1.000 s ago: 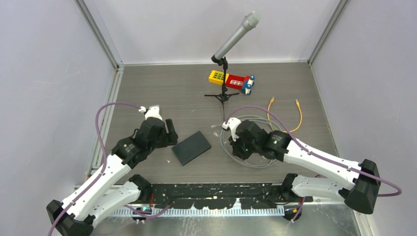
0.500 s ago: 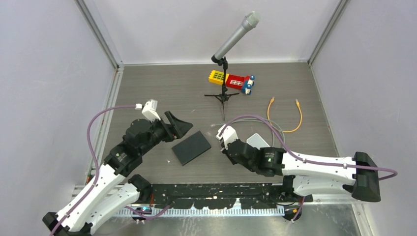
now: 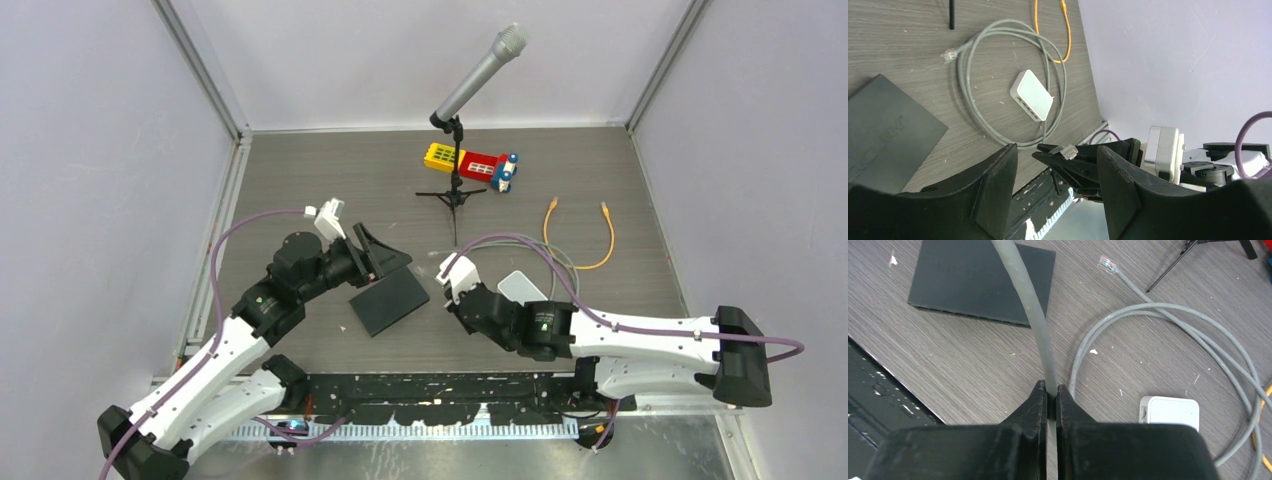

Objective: Insert the plug into the switch port
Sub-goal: Pick up the connector from the center of the board.

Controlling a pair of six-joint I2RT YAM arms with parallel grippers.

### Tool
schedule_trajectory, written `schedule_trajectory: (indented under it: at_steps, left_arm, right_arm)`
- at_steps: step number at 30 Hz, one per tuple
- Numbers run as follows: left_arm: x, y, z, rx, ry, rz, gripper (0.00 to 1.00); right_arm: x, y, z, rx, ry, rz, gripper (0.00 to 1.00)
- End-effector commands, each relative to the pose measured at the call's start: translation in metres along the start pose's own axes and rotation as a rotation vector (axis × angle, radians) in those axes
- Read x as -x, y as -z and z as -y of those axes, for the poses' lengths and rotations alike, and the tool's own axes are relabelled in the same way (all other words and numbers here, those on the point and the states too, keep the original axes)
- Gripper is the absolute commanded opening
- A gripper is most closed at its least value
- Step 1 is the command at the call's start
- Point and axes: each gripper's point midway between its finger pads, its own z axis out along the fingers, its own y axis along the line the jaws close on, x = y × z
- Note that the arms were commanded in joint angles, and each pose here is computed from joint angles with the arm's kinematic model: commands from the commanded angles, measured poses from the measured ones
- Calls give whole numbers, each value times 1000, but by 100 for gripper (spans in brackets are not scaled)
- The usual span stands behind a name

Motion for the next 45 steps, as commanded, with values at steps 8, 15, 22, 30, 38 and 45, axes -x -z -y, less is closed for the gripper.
schedule_trajectory:
  at_steps: [8, 15, 22, 30, 38, 45]
  left_arm:
    - [10, 14, 38, -137, -2, 22, 61]
    - [12, 21, 47, -165, 8, 29, 61]
    - [13, 24, 56, -194, 17, 21, 61]
    - [15, 29, 67, -231, -9, 17, 60]
    - [16, 45, 44, -99, -106, 43, 60]
    - [12, 54, 19, 11, -131, 50, 60]
  right_arm:
    - [55, 33, -29, 180, -242, 90, 1]
    - [59, 48, -35, 262, -266, 106, 1]
    - [52, 52, -34, 280, -261, 94, 1]
    - [41, 52, -46, 391, -310, 28, 1]
    - [6, 26, -47, 566, -500, -187, 0]
    - [-6, 14, -71, 762, -512, -310, 1]
